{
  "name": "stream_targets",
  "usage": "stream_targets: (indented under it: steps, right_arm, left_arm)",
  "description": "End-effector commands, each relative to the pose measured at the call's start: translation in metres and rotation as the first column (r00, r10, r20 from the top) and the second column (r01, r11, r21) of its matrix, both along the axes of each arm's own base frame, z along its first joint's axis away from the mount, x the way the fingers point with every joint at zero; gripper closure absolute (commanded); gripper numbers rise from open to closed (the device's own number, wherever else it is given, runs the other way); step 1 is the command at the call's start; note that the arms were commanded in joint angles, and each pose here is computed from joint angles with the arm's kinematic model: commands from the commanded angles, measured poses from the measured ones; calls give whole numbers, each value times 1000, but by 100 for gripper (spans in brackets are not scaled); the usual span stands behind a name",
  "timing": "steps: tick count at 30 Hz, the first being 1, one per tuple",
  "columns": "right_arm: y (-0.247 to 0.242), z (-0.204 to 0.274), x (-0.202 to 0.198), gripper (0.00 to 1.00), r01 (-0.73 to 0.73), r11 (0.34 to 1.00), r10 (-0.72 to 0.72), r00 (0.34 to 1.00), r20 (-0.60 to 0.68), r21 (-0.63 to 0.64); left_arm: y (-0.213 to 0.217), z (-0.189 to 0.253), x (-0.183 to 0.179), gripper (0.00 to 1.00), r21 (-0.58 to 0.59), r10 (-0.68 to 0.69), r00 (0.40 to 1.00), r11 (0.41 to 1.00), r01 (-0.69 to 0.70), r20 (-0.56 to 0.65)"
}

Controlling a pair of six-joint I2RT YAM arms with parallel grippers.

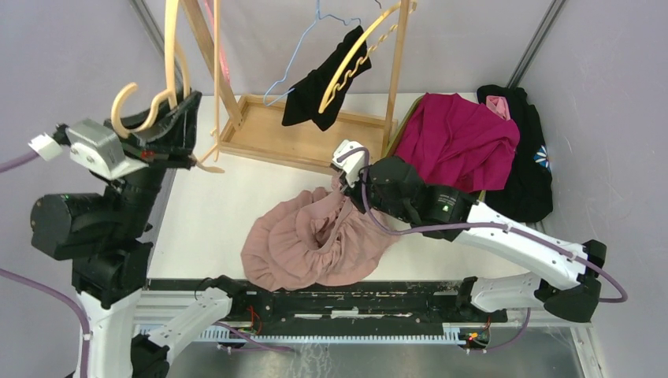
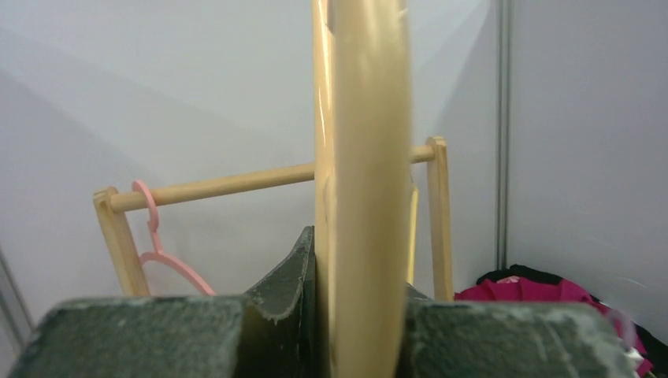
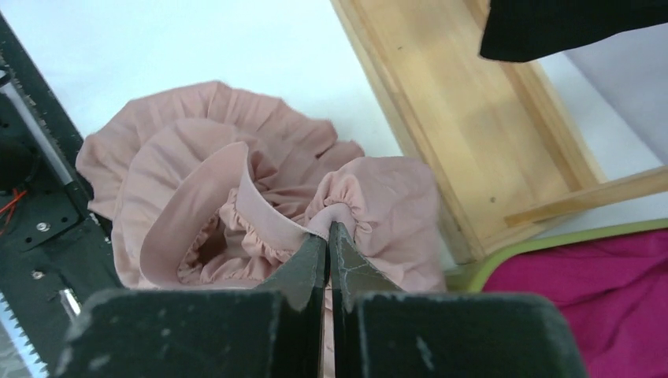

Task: Remove the skirt from the hanger
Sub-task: Place the hanger at the clothesline.

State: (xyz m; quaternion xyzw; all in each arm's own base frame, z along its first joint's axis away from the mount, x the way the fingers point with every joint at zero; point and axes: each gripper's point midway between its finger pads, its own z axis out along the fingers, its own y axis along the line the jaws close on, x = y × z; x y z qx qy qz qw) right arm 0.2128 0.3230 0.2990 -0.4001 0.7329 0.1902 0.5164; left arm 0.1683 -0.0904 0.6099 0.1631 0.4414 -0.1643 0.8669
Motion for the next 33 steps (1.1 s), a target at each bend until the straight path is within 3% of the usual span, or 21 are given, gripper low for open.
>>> stream_targets:
  steps: [1, 8, 15, 21, 28, 33]
  right_arm:
    - [-29, 73, 4, 99, 62, 994, -75, 987, 141, 95]
    - [-63, 119, 4, 99, 107, 989, -129, 961, 243, 103]
    - [-98, 163, 6, 99, 177, 974, -216, 916, 338, 143]
    - [-103, 161, 7, 99, 198, 971, -232, 907, 350, 132]
    - [-93, 149, 11, 99, 197, 974, -224, 919, 325, 114]
    - [-92, 149, 10, 99, 197, 972, -229, 923, 311, 130]
  left_arm:
    - [1, -18, 50, 97, 80, 124, 975, 991, -111, -184]
    - [-18, -41, 128, 97, 214, 236, 901, 963, -165, -363]
    - [-31, -55, 168, 97, 239, 268, 839, 956, -170, -474]
    - [-23, -69, 157, 97, 239, 282, 820, 954, -183, -499]
    - [0, -68, 115, 97, 217, 287, 831, 954, -206, -476]
    - [0, -82, 115, 97, 253, 300, 809, 948, -194, -506]
